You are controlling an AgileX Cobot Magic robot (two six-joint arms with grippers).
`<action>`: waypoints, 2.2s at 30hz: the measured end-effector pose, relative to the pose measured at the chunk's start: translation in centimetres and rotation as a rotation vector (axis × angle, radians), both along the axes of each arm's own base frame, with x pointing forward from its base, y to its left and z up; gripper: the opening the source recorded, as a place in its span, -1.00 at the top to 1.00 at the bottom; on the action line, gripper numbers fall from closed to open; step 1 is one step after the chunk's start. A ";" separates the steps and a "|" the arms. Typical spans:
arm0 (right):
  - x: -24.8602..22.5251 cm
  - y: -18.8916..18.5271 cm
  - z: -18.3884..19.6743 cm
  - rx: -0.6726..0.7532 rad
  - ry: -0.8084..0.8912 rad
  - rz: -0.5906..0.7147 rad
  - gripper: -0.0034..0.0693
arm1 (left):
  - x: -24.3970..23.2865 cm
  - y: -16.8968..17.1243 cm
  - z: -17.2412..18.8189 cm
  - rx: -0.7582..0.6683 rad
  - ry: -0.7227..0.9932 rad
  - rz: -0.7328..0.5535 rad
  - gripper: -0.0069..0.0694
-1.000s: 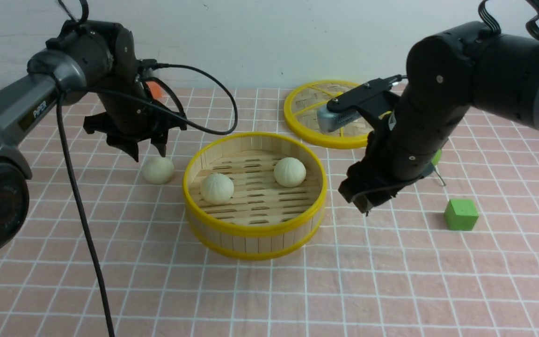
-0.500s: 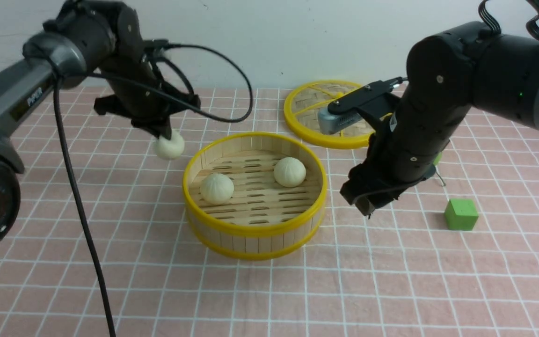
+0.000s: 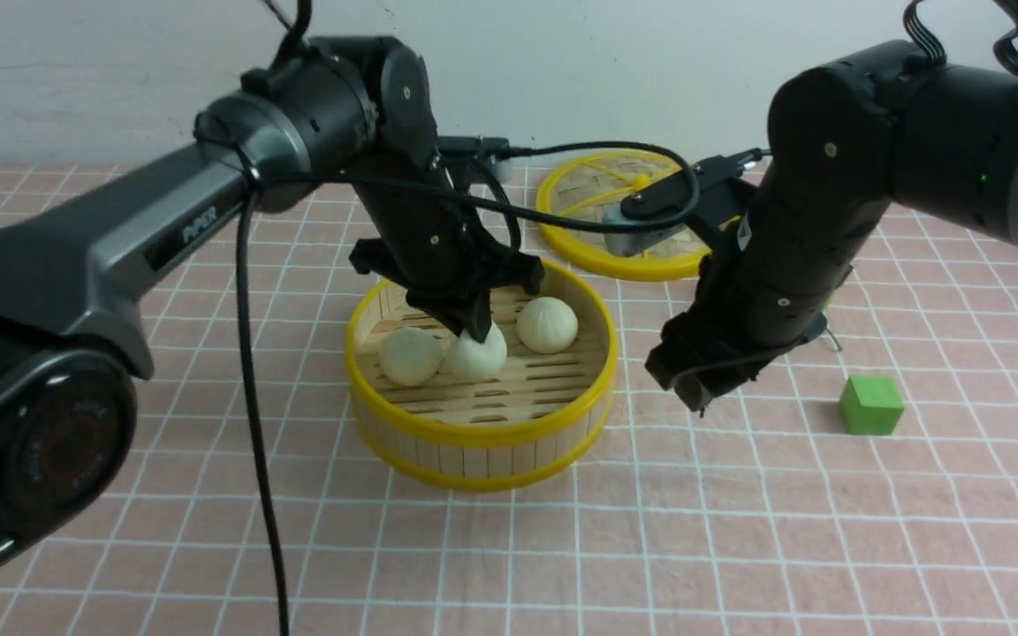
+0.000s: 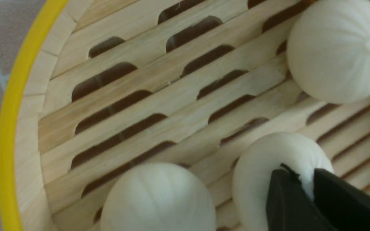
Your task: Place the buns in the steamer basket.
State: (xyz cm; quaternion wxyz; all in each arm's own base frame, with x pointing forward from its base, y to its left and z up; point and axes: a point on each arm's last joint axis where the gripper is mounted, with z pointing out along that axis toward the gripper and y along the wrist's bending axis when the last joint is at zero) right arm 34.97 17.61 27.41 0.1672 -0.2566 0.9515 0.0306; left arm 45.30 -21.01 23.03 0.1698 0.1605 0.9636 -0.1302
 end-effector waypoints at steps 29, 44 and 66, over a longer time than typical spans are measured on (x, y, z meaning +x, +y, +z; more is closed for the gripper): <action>-25.2 -13.3 8.9 0.235 -0.658 0.011 0.93 | -25.2 11.5 26.8 -0.310 -0.762 0.095 0.77; -27.6 -13.6 -5.8 0.719 -1.031 -0.077 0.95 | -36.6 17.0 9.6 -0.367 -0.960 0.156 0.82; -27.7 -13.8 -8.0 0.633 -0.904 -0.098 0.90 | -38.7 18.0 0.9 -0.302 -0.906 0.143 0.80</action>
